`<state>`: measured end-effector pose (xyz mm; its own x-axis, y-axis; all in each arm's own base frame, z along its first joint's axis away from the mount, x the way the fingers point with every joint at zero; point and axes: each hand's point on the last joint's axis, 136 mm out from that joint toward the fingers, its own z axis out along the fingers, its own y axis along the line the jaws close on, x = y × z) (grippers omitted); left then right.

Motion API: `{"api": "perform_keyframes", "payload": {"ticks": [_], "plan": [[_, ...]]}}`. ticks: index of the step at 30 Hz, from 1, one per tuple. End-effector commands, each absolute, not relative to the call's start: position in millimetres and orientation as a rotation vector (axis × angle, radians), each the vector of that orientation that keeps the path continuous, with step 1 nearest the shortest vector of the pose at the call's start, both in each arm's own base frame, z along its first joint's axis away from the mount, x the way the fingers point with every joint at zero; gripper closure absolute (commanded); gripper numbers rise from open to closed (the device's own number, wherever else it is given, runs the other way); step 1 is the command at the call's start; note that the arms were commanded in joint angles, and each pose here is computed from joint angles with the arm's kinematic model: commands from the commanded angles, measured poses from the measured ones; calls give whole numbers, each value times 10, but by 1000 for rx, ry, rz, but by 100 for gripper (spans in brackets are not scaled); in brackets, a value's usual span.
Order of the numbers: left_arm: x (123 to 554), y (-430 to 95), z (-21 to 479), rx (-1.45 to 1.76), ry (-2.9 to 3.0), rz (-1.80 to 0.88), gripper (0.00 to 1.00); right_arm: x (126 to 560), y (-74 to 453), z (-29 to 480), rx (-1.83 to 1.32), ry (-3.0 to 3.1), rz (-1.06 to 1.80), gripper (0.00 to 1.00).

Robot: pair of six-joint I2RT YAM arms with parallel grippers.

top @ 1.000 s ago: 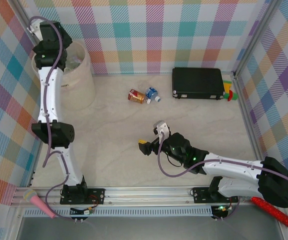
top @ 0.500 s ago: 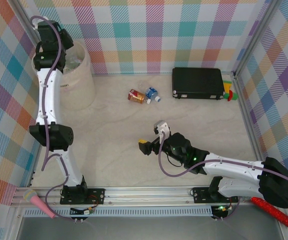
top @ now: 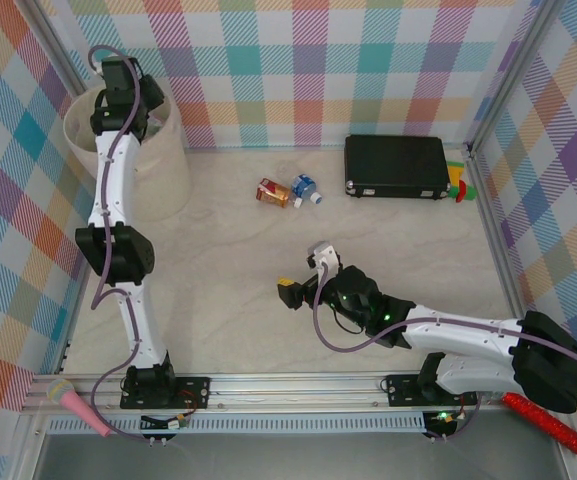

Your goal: Put the plastic bottles in the bin

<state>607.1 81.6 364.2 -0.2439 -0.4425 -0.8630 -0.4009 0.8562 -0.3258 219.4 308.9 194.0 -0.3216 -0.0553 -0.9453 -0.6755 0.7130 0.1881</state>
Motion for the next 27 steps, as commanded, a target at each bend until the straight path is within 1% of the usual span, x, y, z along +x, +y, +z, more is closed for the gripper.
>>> {"api": "perform_keyframes", "payload": {"ticks": [1, 5, 9, 14, 17, 19, 22, 27], "plan": [[5742, 1346, 3834, -765, 1806, 168, 46, 2221, 3127, 2130, -525, 1769, 736, 1], [5593, 1575, 3844, -829, 1801, 199, 44, 2223, 3143, 2114, -531, 1775, 735, 1], [5503, 1614, 3973, -845, 1768, 218, 44, 2220, 3151, 2103, -534, 1778, 738, 1], [5552, 1374, 4308, -780, 1690, 47, 43, 2220, 3163, 2098, -536, 1781, 740, 1], [5646, 1099, 4487, -667, 1650, -39, 45, 2218, 3164, 2094, -537, 1781, 742, 1], [5726, 962, 4486, -619, 1656, -82, 46, 2217, 3170, 2091, -540, 1783, 742, 1], [5830, 917, 4373, -629, 1679, -136, 46, 2217, 3174, 2079, -544, 1786, 739, 1], [5979, 956, 4034, -670, 1739, -127, 46, 2227, 3173, 2078, -544, 1785, 731, 1]]}}
